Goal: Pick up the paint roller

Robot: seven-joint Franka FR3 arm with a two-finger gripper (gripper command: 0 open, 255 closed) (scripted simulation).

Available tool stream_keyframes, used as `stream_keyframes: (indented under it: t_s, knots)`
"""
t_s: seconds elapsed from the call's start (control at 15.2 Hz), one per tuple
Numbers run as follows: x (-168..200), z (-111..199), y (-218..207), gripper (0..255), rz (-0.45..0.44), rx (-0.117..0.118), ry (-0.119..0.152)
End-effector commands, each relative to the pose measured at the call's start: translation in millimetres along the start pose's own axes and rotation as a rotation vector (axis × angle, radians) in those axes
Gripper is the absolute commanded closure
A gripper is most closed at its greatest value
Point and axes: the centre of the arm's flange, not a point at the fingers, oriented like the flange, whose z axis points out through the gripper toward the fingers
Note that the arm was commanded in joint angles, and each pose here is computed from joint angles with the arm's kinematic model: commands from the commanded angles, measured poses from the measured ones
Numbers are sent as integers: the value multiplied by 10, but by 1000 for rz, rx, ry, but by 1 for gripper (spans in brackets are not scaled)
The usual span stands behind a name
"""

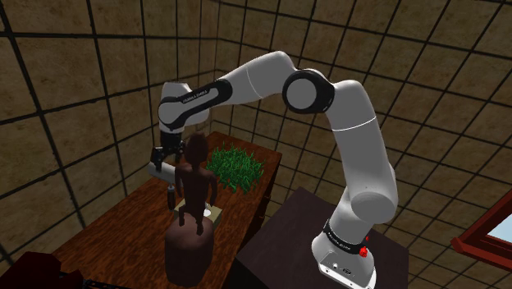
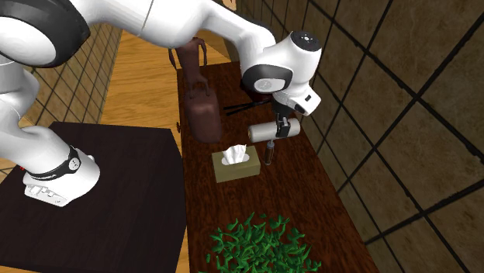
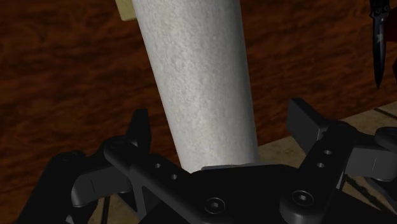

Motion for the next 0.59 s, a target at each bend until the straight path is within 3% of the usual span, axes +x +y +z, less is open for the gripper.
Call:
stream_keyframes:
  t_s: [0.0, 0.33, 0.4, 0.53]
  knots:
    - [9, 104, 13, 0, 0, 0, 0]
    - [16, 290, 46, 0, 0, 0, 0]
    - [13, 290, 45, 255, 0, 0, 0]
    - [14, 291, 48, 255, 0, 0, 0]
